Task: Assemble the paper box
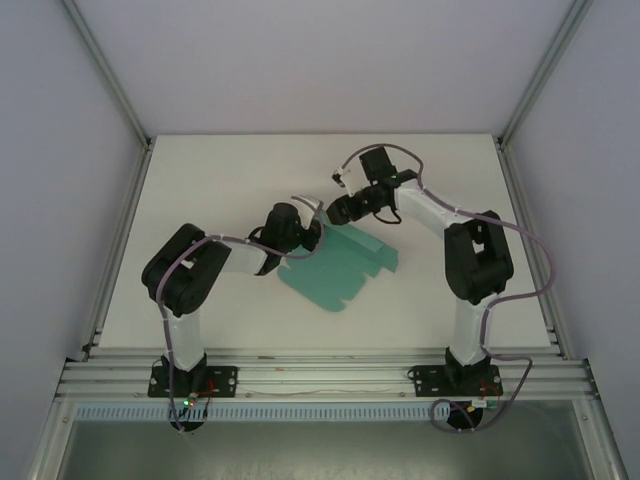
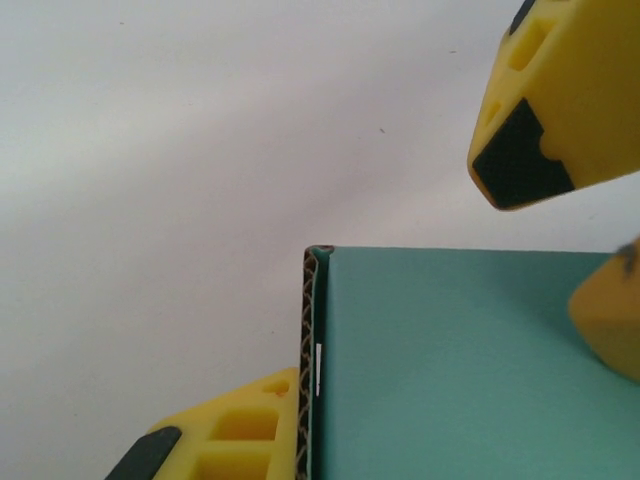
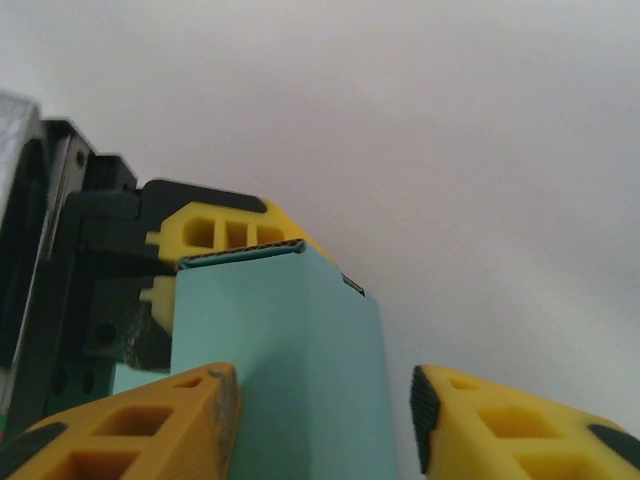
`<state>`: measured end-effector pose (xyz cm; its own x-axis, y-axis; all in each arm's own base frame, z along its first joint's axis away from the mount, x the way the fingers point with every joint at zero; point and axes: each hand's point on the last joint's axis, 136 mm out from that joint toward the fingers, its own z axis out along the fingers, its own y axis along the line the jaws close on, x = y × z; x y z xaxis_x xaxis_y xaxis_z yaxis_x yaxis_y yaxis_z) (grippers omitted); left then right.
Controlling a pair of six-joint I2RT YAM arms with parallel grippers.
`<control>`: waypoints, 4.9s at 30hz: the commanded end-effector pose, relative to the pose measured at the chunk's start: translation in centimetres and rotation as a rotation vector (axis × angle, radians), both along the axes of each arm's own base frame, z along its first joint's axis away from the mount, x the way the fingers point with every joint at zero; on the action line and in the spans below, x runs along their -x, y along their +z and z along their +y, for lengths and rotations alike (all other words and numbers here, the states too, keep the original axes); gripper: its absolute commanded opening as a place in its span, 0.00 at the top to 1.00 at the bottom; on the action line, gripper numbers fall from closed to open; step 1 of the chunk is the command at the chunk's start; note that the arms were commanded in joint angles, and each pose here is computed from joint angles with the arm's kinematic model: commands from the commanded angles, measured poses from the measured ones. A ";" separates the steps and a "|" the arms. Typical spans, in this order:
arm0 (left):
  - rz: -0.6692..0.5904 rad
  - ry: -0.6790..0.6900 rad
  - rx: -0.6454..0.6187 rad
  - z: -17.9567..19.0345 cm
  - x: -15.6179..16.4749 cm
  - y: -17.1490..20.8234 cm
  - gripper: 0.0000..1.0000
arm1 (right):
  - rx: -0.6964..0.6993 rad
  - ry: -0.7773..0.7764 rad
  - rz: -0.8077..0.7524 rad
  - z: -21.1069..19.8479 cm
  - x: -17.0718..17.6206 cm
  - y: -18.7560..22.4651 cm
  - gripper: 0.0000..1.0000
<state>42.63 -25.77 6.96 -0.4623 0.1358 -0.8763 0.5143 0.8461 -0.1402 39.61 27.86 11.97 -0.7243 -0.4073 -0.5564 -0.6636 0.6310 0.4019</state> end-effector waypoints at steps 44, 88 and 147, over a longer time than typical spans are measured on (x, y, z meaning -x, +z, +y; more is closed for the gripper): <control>0.446 0.059 0.071 2.6 3.2 -4.0 0.82 | -0.085 -0.154 -0.073 -7.5 6.7 1.3 0.99; 0.188 0.553 -0.063 8.5 1.5 1.9 1.00 | -0.068 -0.532 -0.374 -11.3 4.3 9.9 0.07; 0.130 0.519 0.019 7.0 1.4 5.9 1.00 | 0.178 -0.757 -0.163 -15.6 7.9 0.0 0.00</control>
